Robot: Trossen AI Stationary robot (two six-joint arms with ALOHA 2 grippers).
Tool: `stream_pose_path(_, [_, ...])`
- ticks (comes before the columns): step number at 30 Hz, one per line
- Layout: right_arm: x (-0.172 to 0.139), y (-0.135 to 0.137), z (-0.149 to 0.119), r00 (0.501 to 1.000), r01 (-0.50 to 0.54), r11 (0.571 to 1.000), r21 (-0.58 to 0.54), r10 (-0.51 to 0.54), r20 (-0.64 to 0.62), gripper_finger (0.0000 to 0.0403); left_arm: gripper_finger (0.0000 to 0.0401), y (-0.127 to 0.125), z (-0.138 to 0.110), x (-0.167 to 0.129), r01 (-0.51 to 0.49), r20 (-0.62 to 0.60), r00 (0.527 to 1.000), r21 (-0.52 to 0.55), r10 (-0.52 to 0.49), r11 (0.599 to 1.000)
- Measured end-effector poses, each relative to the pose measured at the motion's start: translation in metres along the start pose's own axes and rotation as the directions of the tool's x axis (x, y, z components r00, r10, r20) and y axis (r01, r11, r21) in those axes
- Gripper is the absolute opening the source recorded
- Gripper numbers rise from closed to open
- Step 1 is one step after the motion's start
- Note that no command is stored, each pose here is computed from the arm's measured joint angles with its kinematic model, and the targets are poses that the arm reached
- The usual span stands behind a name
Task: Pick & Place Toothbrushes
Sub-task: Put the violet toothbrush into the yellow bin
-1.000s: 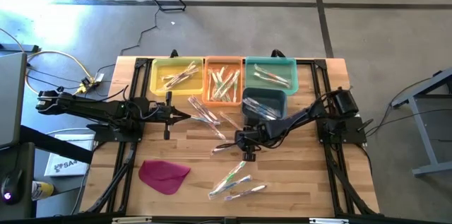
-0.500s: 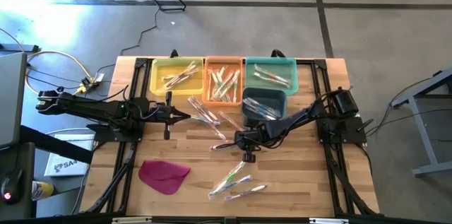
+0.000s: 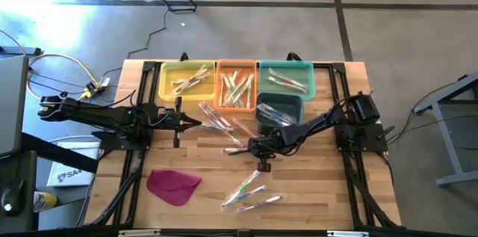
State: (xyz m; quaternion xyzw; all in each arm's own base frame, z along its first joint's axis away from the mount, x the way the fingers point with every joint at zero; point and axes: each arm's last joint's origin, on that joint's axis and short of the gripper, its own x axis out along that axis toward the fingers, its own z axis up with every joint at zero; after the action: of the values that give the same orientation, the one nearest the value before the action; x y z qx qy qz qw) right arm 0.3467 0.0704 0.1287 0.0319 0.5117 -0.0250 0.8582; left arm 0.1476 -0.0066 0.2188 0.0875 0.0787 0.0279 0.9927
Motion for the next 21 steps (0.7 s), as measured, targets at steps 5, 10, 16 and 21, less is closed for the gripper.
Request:
stream_pose_path(5, [-0.003, 0.001, 0.0, 1.0, -0.028, 1.0, 0.0, 0.028, -0.01, 0.0005, 0.0, 0.0, 0.0, 0.0, 0.0, 0.0, 1.0, 0.0, 0.0, 1.0])
stream_pose_path(10, [-0.014, 0.001, 0.005, 0.998, -0.05, 0.999, -0.003, 0.05, 0.025, 0.0005, 0.0, 0.0, 0.0, 0.0, -0.001, 0.004, 1.0, -0.001, 0.001, 1.0])
stream_pose_path(16, [-0.042, 0.0, 0.014, 0.992, -0.065, 0.998, -0.019, 0.067, 0.108, 0.0004, 0.0, 0.001, 0.004, 0.0, -0.007, 0.041, 0.999, -0.014, 0.008, 1.0])
stream_pose_path(21, [-0.069, -0.001, 0.021, 0.979, -0.071, 0.997, -0.036, 0.077, 0.186, 0.0004, 0.0, 0.001, 0.006, 0.0, -0.01, 0.066, 0.998, -0.043, 0.012, 0.999])
